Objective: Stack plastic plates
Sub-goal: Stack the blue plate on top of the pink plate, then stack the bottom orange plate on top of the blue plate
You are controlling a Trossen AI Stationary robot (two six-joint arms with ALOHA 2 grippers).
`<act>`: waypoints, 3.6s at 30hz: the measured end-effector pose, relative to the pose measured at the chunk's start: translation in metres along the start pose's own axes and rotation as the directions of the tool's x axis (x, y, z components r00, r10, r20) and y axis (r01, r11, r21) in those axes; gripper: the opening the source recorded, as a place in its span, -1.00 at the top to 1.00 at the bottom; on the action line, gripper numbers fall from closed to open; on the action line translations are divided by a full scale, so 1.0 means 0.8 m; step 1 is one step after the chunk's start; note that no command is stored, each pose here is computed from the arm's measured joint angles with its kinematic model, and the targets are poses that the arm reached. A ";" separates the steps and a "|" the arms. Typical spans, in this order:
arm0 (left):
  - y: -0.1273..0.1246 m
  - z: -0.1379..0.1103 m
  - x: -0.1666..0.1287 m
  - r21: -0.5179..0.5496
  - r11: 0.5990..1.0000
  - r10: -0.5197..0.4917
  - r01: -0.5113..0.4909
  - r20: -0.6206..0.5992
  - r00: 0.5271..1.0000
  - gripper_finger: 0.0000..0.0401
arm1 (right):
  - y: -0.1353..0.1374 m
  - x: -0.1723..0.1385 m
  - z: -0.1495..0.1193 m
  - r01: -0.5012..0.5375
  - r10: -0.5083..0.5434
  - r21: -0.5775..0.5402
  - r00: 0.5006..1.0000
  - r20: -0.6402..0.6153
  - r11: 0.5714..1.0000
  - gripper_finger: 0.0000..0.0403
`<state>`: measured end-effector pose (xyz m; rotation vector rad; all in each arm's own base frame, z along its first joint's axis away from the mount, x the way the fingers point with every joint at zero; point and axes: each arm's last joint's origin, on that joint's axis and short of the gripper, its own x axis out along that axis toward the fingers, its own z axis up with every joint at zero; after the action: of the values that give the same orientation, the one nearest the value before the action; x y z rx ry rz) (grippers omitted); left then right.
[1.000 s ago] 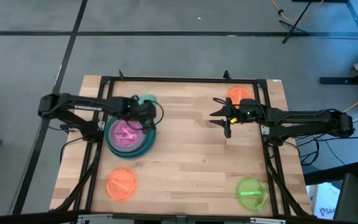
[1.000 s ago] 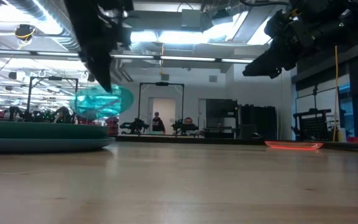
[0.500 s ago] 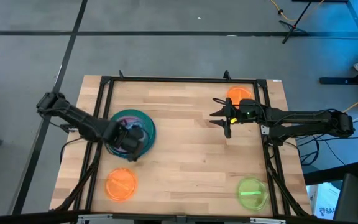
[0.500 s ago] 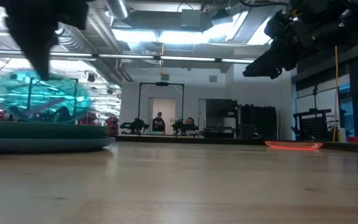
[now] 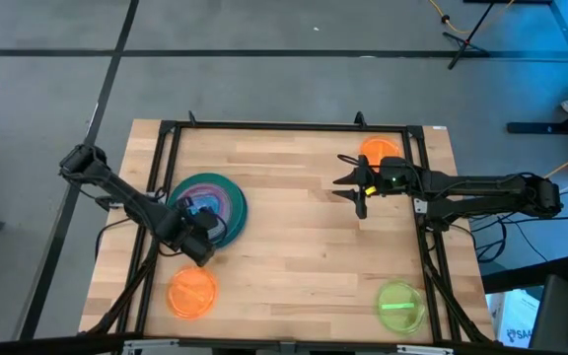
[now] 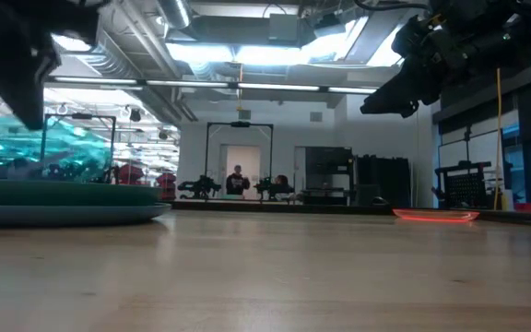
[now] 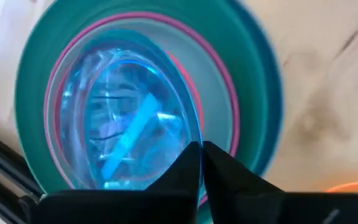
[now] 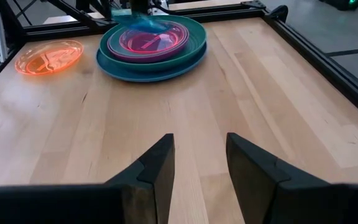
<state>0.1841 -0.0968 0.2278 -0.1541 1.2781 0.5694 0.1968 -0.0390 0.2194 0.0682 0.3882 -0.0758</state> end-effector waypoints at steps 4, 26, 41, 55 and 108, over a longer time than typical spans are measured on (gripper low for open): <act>0.004 -0.007 0.018 0.001 1.000 0.028 -0.028 -0.021 0.999 0.77 | 0.000 0.000 0.000 0.000 0.000 -0.002 1.000 0.000 1.000 0.31; -0.039 -0.035 0.003 -0.144 0.947 -0.311 0.287 -0.189 0.931 0.27 | 0.000 0.000 -0.002 0.000 0.000 0.001 1.000 -0.019 1.000 0.31; -0.041 -0.109 0.036 -0.232 0.940 -0.317 0.252 -0.314 0.895 0.38 | 0.000 0.000 -0.002 0.001 -0.001 0.000 1.000 -0.016 1.000 0.31; -0.030 -0.127 0.076 -0.287 0.867 -0.484 0.408 -0.287 0.827 0.43 | 0.000 0.000 -0.002 0.001 -0.001 -0.001 1.000 -0.016 1.000 0.31; 0.127 -0.004 -0.052 -0.191 0.970 0.165 -0.151 0.060 0.985 1.00 | -0.001 0.000 0.000 0.027 -0.027 -0.034 1.000 0.000 0.999 0.31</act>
<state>0.1247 -0.0244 0.2856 -0.1856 1.1690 0.8253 0.1967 -0.0399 0.2193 0.0299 0.3912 -0.0955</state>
